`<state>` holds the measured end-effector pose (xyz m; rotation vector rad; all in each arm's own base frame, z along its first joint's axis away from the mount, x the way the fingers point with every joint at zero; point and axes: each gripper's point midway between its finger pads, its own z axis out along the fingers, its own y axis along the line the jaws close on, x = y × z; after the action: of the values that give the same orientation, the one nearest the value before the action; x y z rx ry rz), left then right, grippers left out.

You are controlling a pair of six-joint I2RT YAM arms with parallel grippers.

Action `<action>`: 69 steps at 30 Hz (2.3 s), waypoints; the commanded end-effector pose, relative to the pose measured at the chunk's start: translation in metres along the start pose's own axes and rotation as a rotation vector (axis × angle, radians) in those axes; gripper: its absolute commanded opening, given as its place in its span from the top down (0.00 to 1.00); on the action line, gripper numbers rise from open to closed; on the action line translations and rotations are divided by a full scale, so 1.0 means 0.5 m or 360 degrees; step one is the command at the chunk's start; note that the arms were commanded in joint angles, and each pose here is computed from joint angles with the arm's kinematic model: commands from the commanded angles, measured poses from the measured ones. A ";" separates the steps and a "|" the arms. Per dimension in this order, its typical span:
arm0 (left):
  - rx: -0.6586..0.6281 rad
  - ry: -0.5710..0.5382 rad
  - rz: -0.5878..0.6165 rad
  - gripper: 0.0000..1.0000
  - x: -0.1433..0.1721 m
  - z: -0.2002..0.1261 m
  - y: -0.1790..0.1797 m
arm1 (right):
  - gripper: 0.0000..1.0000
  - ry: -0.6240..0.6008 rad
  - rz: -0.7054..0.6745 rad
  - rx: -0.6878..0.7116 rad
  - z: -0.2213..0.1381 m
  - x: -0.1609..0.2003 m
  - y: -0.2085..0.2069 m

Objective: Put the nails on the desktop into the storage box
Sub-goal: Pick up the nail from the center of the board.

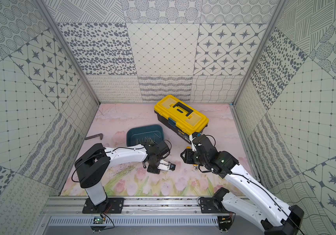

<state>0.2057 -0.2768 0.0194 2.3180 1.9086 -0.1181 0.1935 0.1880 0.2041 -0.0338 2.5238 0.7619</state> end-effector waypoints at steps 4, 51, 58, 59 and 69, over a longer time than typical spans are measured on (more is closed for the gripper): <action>0.0140 -0.0213 -0.0377 1.00 -0.009 -0.096 -0.012 | 0.50 -0.0124 -0.0093 -0.0117 -0.021 -0.066 0.061; 0.0127 -0.1987 -0.2292 1.00 0.037 -0.539 0.097 | 0.41 0.0070 -0.0160 -0.0818 0.107 -0.150 0.392; 0.0124 -0.2010 -0.2281 1.00 0.038 -0.550 0.089 | 0.41 0.0065 -0.0175 -0.0826 0.111 -0.151 0.404; 0.0122 -0.2010 -0.2281 1.00 0.039 -0.550 0.089 | 0.41 0.0063 -0.0178 -0.0829 0.112 -0.152 0.407; 0.0108 -0.2014 -0.2285 1.00 0.044 -0.553 0.078 | 0.52 0.0075 -0.0146 -0.0863 0.132 -0.161 0.430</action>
<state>0.2394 -0.2193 0.2775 0.0776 2.1474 -1.2764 0.2550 0.3822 0.2896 -0.3366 2.3226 1.3457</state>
